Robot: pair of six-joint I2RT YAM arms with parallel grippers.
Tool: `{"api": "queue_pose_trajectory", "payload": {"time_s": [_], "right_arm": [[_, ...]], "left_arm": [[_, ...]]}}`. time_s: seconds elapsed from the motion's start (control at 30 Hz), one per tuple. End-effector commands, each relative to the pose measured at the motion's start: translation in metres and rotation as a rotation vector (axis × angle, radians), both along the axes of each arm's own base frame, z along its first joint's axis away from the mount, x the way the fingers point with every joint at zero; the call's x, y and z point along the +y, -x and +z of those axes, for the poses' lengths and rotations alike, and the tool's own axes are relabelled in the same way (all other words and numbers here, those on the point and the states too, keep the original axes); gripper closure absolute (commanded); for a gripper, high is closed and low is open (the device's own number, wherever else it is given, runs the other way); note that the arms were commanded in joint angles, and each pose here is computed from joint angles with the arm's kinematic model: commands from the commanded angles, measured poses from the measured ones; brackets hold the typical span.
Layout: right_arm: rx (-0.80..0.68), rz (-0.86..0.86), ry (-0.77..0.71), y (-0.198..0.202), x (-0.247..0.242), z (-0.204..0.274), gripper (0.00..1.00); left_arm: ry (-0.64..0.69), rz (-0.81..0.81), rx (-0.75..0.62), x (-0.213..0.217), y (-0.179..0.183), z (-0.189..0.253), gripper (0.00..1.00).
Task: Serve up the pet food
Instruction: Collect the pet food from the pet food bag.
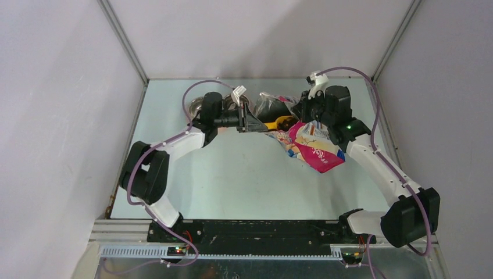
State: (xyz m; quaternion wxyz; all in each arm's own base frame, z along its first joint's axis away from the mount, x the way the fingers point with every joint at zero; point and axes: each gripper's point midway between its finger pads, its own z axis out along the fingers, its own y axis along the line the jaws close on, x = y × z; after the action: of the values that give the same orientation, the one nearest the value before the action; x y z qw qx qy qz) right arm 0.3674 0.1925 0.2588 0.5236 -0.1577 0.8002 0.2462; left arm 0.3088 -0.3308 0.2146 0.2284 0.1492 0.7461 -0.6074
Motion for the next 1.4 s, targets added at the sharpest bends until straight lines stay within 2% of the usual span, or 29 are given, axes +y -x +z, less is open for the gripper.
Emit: {"api": "queue_pose_trajectory", "payload": {"time_s": [0.0,0.6,1.1,1.2,1.23,1.27,1.3,1.33,1.37], "right_arm": [[-0.039,-0.063,0.005,-0.011,-0.017,0.006,1.0],[-0.039,-0.066,0.013,-0.014,-0.024,0.004,1.0],[-0.039,-0.038,0.052,-0.014,-0.014,-0.005,1.0],[-0.073,-0.054,0.104,-0.018,-0.014,-0.006,1.0],[-0.083,-0.057,0.111,-0.018,-0.014,-0.005,1.0],[-0.098,-0.06,0.133,-0.019,-0.015,-0.004,1.0],[-0.106,-0.062,0.144,-0.019,-0.015,-0.003,1.0],[-0.127,-0.056,0.186,-0.018,-0.014,-0.004,1.0],[-0.134,-0.053,0.215,-0.018,-0.013,-0.006,1.0]], "left_arm": [[0.093,0.003,-0.134,0.015,0.0,0.048,1.0],[0.17,0.07,-0.122,0.05,-0.019,0.055,1.0],[0.165,0.164,0.155,0.053,-0.03,-0.005,1.0],[0.192,0.165,0.211,0.054,-0.031,-0.002,1.0],[0.216,0.162,0.19,0.056,-0.034,0.005,1.0],[0.233,0.154,0.241,0.056,-0.034,0.007,1.0],[0.262,0.145,0.217,0.058,-0.036,0.016,1.0],[0.282,0.138,0.274,0.058,-0.037,0.016,1.0],[0.309,0.126,0.247,0.059,-0.037,0.023,1.0]]}}
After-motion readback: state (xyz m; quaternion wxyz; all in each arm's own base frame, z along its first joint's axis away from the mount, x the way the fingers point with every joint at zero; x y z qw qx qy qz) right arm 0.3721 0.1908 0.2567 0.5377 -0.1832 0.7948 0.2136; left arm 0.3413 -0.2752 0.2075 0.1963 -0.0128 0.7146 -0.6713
